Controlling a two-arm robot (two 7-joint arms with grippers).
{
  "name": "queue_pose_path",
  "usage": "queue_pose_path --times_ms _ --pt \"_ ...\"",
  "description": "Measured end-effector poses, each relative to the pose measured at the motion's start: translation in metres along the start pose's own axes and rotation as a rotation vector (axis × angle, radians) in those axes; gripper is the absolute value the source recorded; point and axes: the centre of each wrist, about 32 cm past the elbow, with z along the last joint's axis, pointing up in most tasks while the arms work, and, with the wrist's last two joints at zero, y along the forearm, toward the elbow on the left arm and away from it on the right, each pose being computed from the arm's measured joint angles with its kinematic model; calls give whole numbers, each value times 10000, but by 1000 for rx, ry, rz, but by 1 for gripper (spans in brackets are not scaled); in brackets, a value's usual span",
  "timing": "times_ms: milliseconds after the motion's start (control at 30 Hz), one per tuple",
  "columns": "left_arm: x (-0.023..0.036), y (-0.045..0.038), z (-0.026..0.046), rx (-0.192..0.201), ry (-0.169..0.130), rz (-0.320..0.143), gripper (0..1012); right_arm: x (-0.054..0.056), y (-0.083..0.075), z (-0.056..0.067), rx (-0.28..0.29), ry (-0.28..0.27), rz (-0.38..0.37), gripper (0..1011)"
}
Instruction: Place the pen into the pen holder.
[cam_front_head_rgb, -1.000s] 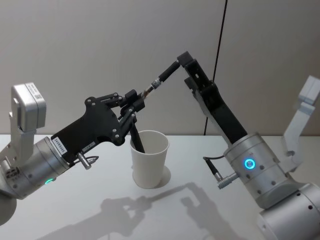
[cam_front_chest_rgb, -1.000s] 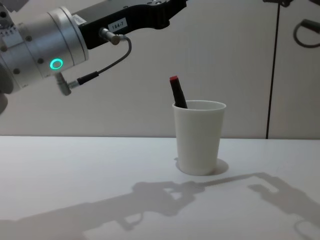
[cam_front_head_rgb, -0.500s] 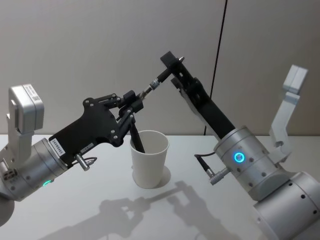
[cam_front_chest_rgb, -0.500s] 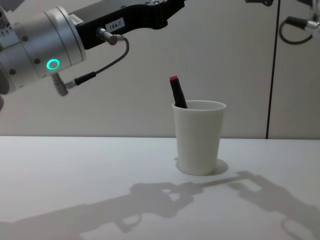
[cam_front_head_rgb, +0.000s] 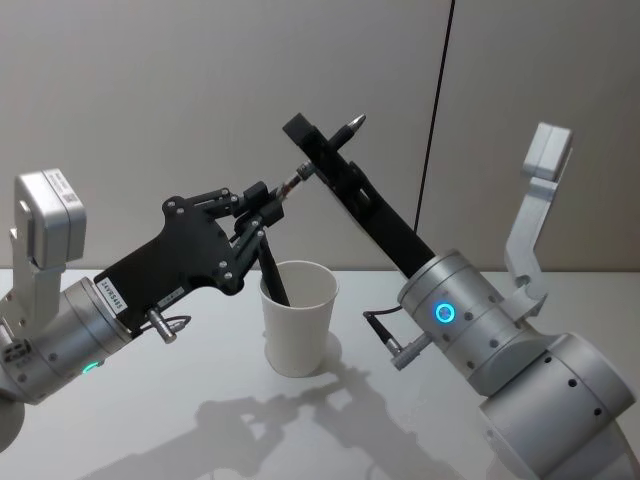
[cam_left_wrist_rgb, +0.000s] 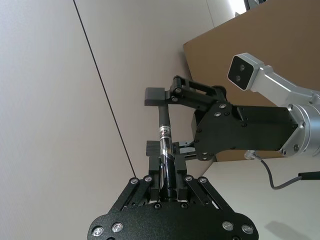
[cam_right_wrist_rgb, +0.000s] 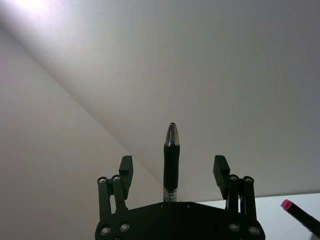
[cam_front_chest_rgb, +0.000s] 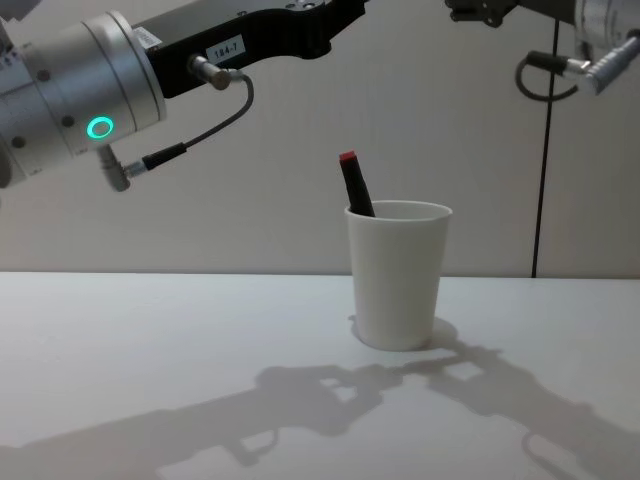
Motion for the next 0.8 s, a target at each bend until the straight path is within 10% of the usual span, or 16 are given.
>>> queue_pose_path --times_ms 267,800 --pt "-1 5 4 2 -2 2 189 -3 52 -31 -11 -11 1 1001" --pt "0 11 7 4 -3 4 189 -3 95 -55 -20 -21 1 566"
